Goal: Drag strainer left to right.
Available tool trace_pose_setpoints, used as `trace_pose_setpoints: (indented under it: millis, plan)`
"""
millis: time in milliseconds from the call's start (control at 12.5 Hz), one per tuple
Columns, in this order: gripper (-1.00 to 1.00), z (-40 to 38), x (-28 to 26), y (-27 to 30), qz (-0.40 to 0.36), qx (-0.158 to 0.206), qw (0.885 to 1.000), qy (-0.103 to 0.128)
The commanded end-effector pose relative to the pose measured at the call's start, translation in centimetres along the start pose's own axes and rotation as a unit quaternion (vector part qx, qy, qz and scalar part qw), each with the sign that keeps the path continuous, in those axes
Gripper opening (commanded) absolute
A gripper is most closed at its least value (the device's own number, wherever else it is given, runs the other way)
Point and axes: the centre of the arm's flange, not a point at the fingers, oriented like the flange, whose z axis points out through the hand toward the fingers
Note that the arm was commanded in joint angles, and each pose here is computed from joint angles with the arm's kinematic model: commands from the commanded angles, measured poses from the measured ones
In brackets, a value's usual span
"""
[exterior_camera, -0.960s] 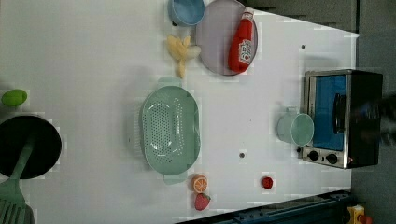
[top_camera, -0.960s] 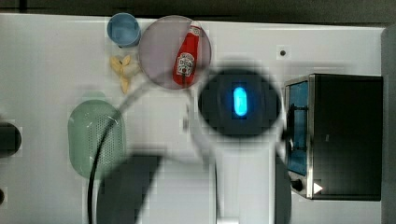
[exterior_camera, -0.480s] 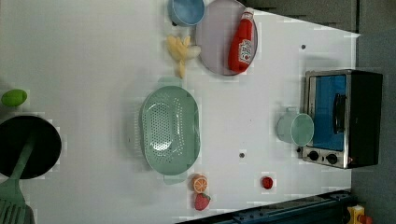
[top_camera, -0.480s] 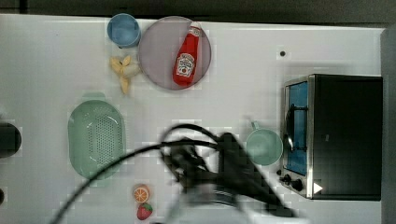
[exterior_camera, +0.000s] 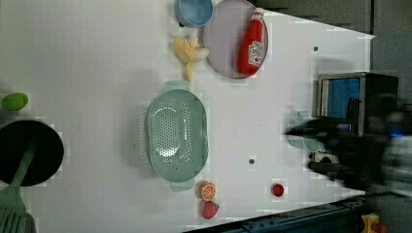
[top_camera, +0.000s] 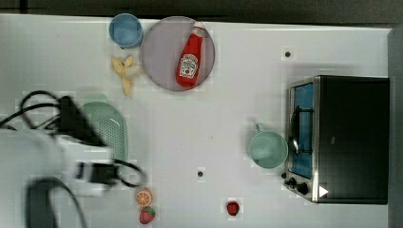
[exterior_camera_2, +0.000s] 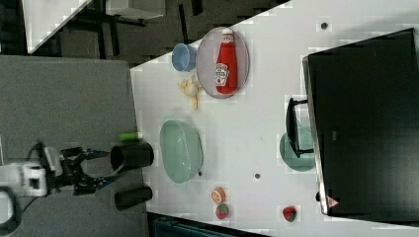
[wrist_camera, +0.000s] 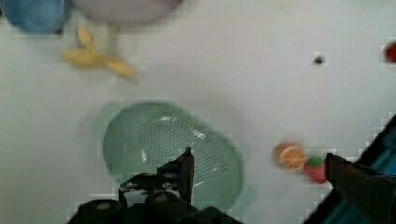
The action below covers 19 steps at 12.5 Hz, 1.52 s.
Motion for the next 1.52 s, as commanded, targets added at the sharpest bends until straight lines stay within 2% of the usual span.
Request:
trace_pose_setpoints:
  millis: [80, 400, 560, 800, 1120, 1280, 1520]
  plan:
    - [1.00, 4.7, -3.7, -3.0, 0.143, 0.011, 0.990, -0.013]
    - [1.00, 13.6, -6.9, -6.3, 0.264, -0.012, 0.963, -0.054]
    - [1.00, 17.9, -7.1, -7.2, 0.294, -0.021, 0.954, -0.058]
    - [1.00, 24.2, -6.9, -8.1, 0.300, -0.034, 0.951, -0.063]
    - [1.00, 30.6, -5.9, -9.3, 0.315, -0.017, 0.943, -0.102]
    - [1.00, 33.0, -5.0, -9.1, 0.320, -0.018, 0.942, -0.098]
    - [1.00, 35.4, -4.0, -8.5, 0.310, -0.026, 0.948, -0.071]
